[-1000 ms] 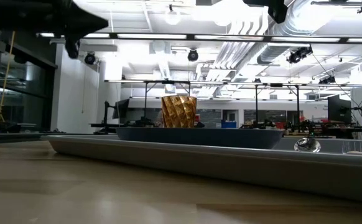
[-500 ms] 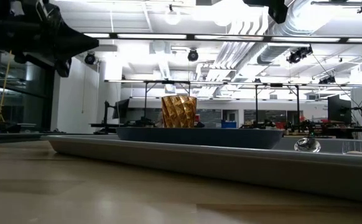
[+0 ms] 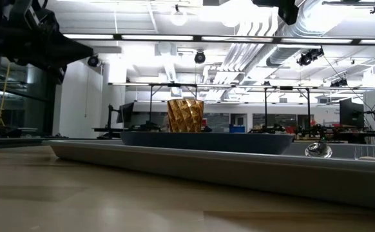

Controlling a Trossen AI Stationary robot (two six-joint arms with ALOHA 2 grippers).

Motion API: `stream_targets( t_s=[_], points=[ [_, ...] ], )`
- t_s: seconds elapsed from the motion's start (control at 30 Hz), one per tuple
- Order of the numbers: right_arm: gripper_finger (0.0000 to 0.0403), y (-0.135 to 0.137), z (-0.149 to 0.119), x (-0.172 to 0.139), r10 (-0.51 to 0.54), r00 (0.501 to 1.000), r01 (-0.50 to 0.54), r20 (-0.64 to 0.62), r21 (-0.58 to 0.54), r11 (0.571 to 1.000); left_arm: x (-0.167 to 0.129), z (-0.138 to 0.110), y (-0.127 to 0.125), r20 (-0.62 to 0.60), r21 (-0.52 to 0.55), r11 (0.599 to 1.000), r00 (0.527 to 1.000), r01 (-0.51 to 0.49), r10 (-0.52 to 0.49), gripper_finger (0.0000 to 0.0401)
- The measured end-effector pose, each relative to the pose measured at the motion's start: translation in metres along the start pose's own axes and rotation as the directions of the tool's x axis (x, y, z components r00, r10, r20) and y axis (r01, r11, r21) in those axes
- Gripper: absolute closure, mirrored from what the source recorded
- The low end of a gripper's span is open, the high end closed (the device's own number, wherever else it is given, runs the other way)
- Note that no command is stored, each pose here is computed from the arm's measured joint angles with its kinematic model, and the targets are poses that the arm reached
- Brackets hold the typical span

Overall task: Pick and place plate/cup/fork/spoon on tray
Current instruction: Return to Home Position

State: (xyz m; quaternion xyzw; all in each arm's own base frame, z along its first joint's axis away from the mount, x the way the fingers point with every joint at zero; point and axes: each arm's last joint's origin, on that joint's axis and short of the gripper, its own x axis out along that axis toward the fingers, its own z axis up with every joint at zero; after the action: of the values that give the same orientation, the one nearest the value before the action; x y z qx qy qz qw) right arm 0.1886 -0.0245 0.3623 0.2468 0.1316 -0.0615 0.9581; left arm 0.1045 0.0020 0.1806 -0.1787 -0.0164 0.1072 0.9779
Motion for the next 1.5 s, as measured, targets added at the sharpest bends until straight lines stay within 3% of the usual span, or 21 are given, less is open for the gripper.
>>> stream_targets(
  t_s=[0.63,0.97,1.33,1.5],
  points=[
    [0.0226,0.001,0.0,0.0,0.031,0.999,-0.031,-0.016,0.005,1.0,-0.01,-0.003,0.009,-0.018,0.042,0.998,0.998,-0.053,0.053,0.0401],
    [0.0226,0.0,0.0,0.0,0.032,0.999,-0.029,-0.017,0.154,0.988,-0.01,-0.004,0.01,-0.024,0.07,0.996,0.998,-0.054,0.056,0.0401],
    [0.0229,0.001,-0.005,-0.01,0.077,0.993,-0.073,-0.084,0.052,0.996,-0.01,-0.004,0.01,-0.024,0.07,0.996,0.998,-0.055,0.056,0.0401],
    [0.0284,-0.001,-0.011,-0.032,0.036,0.994,-0.038,-0.104,-0.023,0.999,-0.01,-0.004,0.01,-0.024,0.07,0.996,0.998,-0.054,0.056,0.0401]
  ],
)
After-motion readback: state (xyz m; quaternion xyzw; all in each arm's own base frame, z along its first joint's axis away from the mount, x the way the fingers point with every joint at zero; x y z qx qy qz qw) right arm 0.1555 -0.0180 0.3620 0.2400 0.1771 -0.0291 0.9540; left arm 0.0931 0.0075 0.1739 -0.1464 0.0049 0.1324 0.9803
